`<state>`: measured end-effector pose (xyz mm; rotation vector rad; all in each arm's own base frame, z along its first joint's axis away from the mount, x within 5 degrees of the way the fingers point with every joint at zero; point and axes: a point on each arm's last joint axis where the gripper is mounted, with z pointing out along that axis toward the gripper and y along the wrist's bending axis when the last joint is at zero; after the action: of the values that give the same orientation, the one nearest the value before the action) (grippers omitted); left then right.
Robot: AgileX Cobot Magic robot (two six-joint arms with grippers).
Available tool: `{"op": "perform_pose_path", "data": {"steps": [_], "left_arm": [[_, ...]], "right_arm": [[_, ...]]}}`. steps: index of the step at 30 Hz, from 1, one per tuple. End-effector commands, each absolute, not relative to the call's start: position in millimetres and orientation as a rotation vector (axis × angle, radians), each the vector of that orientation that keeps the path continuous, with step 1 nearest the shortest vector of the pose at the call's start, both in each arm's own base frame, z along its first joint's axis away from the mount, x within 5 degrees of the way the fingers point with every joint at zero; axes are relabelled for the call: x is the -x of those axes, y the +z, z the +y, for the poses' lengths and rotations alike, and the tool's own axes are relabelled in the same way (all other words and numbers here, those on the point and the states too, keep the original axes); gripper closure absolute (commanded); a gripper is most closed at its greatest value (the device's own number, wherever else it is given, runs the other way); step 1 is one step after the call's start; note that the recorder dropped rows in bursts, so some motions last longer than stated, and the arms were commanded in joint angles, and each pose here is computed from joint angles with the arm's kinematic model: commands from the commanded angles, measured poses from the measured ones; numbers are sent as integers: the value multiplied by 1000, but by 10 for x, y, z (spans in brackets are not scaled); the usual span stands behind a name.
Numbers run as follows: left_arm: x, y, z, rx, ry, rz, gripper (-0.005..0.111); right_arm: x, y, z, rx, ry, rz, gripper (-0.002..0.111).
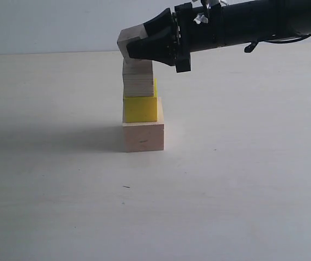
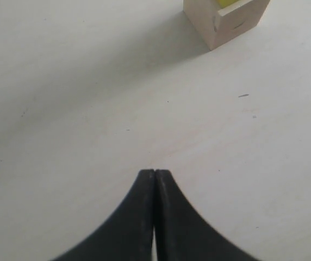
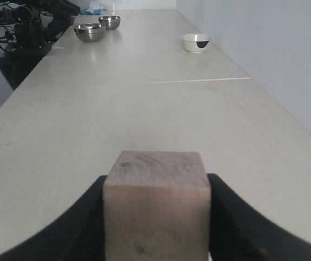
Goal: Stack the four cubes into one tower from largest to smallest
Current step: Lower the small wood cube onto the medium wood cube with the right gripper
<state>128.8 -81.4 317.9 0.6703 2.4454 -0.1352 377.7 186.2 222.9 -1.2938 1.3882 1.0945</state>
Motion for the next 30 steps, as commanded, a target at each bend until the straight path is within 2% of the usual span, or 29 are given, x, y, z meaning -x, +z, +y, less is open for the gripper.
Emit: {"op": "perform_pose_path", "data": {"steps": [1,21,23,25,27,28,30], "left_arm": [[-1290,3176,-816,-672,-138,2447,107],[-1290,3176,-816,-672,-138,2447,107],[-1290,3176,-816,-672,-138,2447,107],[-1290,3176,-816,-672,-138,2447,107],[-1289,3175,-815,-673,-137,2448,107],[-1288,3174,-814,-673,-136,2450,107],[-1284,3173,-817,-671,-143,2455,107]], "right_arm": [[-3787,2202,1871,1283,1103,1380,108],[-3791,2171,1872,1285,1108,1390,108],[-3790,2170,1872,1279,1118,1402,103],[-3785,2162,1871,1278,1131,1422,92],[-3784,2161,1870,1276,1135,1428,70],[-3784,2161,1870,1276,1135,1428,65],[-3787,2165,1871,1269,1137,1427,45]]}}
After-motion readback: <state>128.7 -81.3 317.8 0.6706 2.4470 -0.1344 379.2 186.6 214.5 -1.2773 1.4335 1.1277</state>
